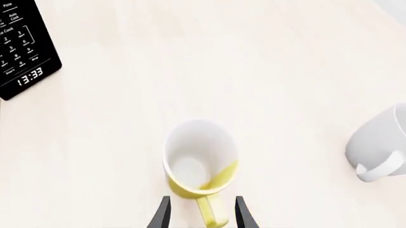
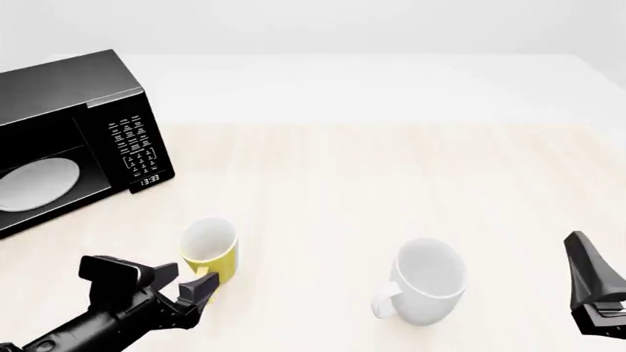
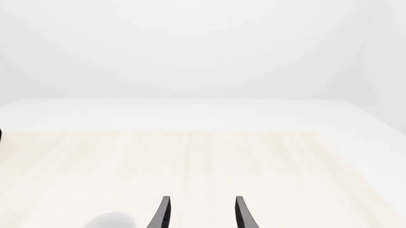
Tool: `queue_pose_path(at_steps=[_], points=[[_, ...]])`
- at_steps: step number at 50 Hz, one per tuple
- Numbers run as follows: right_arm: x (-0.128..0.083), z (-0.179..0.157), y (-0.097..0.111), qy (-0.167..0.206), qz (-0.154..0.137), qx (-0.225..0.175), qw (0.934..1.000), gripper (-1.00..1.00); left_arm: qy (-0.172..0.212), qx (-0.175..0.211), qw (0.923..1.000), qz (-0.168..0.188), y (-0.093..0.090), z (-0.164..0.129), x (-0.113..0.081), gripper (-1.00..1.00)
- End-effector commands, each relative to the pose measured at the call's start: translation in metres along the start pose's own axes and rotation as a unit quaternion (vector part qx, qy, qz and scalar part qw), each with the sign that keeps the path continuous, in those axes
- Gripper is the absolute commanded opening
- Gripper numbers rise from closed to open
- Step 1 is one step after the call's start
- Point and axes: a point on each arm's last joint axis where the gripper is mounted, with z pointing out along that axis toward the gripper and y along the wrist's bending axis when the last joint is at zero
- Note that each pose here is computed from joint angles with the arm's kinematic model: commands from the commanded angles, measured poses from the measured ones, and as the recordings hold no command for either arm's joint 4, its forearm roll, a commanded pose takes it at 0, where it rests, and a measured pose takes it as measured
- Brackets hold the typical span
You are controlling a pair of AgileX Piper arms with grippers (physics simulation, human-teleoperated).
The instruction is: Put the yellow and white mug in the microwave and close it.
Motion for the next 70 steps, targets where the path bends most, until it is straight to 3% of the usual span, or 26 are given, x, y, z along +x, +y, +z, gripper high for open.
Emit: queue_pose_path(at_steps=[1, 35, 36, 46, 70], points=[[0.0, 0.0, 0.0, 0.0, 0.0, 0.0, 1.0, 1.0, 0.017, 0.0, 0.9998, -0.012, 0.001, 0.009, 0.01, 1.0], [0.0, 0.0, 0.0, 0.0, 0.0, 0.0, 1.0, 1.0, 0.058, 0.017, 0.9972, -0.044, -0.003, 0.025, 0.038, 1.0], [0.0, 0.0, 0.0, 0.0, 0.0, 0.0, 1.0, 1.0, 0.061, 0.017, 0.997, -0.045, -0.004, 0.025, 0.039, -1.0], [0.0, 0.0, 0.0, 0.0, 0.0, 0.0, 1.0, 1.0, 0.055, 0.016, 0.9976, -0.04, -0.003, 0.025, 0.036, -1.0], [0.0, 0.0, 0.0, 0.0, 0.0, 0.0, 1.0, 1.0, -0.009, -0.023, 0.9996, 0.011, 0.006, -0.014, -0.01, -1.0]])
